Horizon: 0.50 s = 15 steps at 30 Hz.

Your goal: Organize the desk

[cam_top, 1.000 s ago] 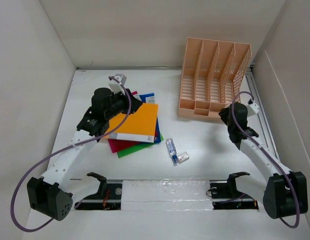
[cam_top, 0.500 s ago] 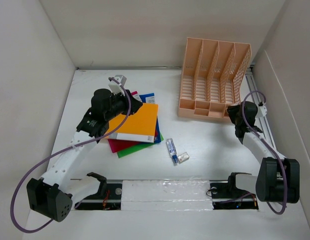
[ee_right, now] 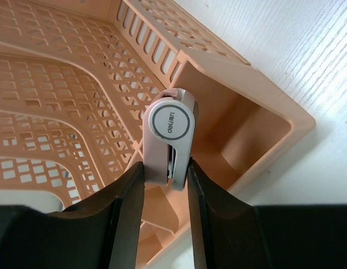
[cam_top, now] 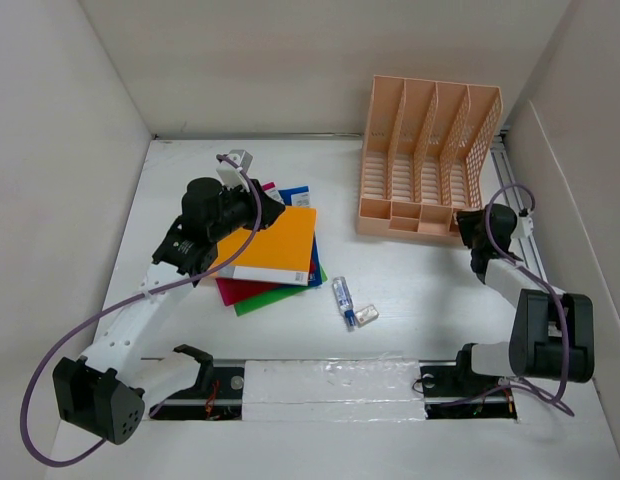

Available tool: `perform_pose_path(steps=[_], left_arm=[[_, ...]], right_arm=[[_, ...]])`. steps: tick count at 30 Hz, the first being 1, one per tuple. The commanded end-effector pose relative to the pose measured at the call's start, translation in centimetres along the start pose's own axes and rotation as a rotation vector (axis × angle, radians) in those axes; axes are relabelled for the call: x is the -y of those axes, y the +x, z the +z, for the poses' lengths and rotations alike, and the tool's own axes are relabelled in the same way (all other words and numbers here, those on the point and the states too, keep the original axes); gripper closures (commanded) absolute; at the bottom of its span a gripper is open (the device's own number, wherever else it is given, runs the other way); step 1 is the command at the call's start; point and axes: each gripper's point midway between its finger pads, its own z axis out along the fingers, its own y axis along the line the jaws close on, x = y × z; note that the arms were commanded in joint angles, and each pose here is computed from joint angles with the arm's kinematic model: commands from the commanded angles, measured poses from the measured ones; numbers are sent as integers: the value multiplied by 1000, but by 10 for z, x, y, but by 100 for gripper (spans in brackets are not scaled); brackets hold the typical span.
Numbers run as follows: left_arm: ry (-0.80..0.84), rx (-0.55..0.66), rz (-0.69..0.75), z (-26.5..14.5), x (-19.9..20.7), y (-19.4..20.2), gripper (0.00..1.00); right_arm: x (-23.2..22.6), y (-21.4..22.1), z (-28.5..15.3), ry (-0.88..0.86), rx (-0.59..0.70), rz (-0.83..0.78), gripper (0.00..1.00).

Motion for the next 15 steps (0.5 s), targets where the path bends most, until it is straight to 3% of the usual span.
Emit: perform_pose_path(steps=[1, 5, 15], left_arm=[[21, 32, 15, -1, 4, -7, 84], [25, 19, 12, 2, 4, -5, 84], [26, 17, 10, 2, 3, -4, 84]], right_arm=[[-17, -12, -4, -77, 40, 43, 61], [-13, -15, -14, -85, 61, 57, 60], [-3, -9, -11, -72, 54, 62, 39]])
